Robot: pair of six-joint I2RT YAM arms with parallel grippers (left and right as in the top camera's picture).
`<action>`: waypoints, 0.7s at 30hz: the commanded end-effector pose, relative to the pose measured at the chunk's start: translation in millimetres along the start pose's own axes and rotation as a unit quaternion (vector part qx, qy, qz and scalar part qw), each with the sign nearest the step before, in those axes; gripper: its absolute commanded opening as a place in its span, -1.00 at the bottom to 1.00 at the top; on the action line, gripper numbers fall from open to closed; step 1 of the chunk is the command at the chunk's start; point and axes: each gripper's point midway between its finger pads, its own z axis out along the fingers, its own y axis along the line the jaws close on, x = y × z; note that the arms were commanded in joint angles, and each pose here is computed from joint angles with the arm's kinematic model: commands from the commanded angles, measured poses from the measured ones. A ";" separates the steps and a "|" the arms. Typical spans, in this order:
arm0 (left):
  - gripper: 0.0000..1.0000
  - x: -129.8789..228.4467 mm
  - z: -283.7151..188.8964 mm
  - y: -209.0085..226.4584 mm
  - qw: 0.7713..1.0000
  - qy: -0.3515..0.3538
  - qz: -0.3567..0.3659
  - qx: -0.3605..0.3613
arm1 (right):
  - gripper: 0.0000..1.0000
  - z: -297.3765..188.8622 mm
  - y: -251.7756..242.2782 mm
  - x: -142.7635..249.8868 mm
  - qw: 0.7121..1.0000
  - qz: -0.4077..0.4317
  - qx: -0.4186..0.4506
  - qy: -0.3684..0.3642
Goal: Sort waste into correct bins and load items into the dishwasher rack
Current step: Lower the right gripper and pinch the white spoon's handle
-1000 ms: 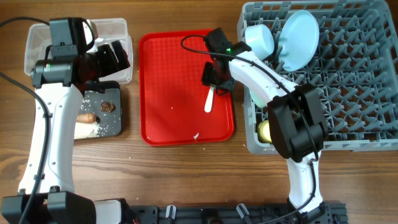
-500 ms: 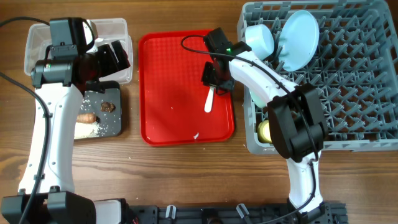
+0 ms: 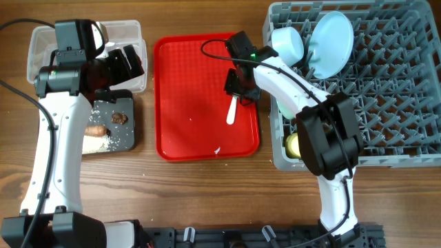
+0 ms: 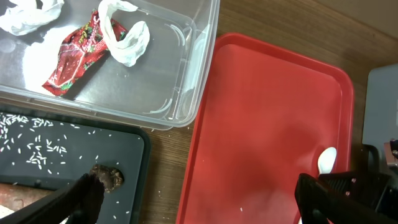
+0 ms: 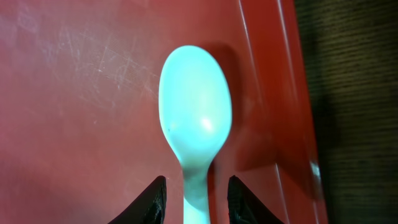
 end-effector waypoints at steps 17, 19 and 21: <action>1.00 -4.5 -2.5 1.4 1.000 -0.007 0.005 -0.002 | -0.41 25.2 -6.3 11.8 1.000 -0.012 0.020 -0.003; 1.00 -4.4 -2.5 1.4 1.000 -0.007 0.005 -0.002 | -0.46 25.5 -6.6 10.9 1.000 -0.003 0.021 -0.005; 1.00 -4.5 -2.5 1.4 1.000 -0.007 0.005 -0.002 | -0.53 27.1 -6.1 10.8 1.000 -0.002 0.022 -0.007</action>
